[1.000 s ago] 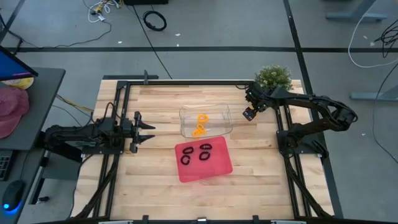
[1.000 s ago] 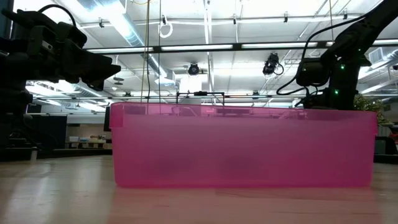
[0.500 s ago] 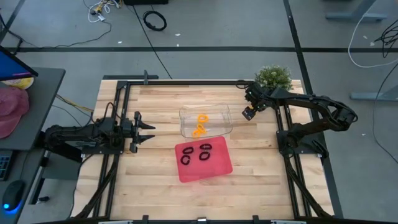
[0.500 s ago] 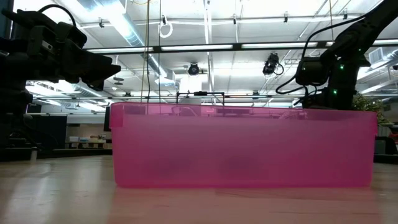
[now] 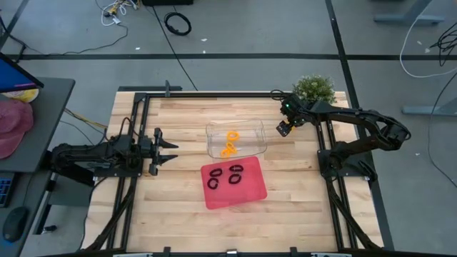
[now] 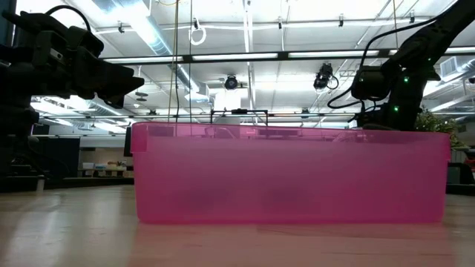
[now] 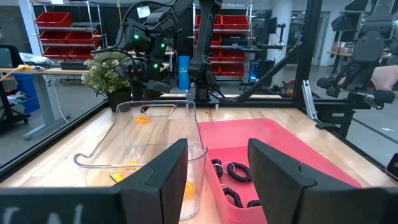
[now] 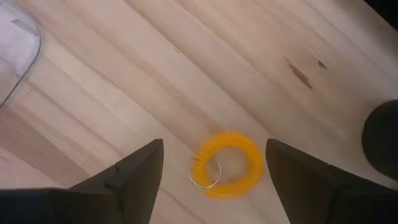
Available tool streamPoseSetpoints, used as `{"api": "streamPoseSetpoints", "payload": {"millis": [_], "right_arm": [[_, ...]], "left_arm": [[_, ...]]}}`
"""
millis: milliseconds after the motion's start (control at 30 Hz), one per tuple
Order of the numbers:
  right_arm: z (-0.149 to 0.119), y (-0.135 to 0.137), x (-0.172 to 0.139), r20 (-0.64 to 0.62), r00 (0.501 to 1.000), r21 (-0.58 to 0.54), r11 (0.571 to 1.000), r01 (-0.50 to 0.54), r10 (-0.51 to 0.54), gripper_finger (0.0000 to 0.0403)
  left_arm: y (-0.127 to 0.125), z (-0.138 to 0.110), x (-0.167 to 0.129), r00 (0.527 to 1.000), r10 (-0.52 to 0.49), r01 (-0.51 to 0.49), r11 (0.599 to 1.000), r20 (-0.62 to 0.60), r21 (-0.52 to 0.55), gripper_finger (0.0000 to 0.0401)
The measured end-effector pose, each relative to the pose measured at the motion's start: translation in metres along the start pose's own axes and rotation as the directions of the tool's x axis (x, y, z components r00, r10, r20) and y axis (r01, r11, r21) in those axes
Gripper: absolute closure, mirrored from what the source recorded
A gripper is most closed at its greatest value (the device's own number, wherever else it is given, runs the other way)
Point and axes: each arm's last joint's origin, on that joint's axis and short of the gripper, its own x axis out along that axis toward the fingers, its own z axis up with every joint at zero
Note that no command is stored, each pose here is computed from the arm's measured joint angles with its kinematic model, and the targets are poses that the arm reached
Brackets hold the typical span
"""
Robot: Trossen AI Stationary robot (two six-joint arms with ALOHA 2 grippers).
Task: Sort spring keychains
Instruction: Put the yellow spring keychain into the transparent bin
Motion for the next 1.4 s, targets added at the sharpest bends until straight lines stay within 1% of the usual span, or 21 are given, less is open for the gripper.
{"api": "streamPoseSetpoints", "payload": {"millis": [300,467,667,833,1167,1400], "right_arm": [[-0.001,0.001,0.011,-0.055,0.998,0.011,1.0,0.008,-0.007,0.0117],[0.001,-0.001,0.019,-0.057,0.998,0.03,0.999,0.012,-0.01,0.0117],[-0.002,-0.008,0.028,-0.125,0.992,0.072,0.997,0.03,-0.021,0.0117],[-0.003,-0.011,0.035,-0.162,0.986,0.077,0.996,0.04,-0.027,0.0117],[0.001,-0.01,0.038,-0.122,0.992,0.073,0.997,0.034,-0.025,0.0117],[-0.004,-0.01,0.042,-0.11,0.994,0.082,0.996,0.03,-0.021,0.0117]], "left_arm": [[0.0,0.0,0.0,1.0,0.0,0.0,1.0,0.0,0.0,0.0229],[0.0,0.0,0.0,1.0,0.0,0.0,1.0,0.0,0.0,0.0229],[0.0,0.0,0.0,1.0,0.0,0.0,1.0,0.0,0.0,0.0229],[0.0,0.0,0.0,1.0,0.0,0.0,1.0,0.0,0.0,0.0229],[0.0,0.0,0.0,1.0,0.0,0.0,1.0,0.0,0.0,0.0229],[0.0,0.0,0.0,1.0,0.0,0.0,1.0,0.0,0.0,0.0229]]}}
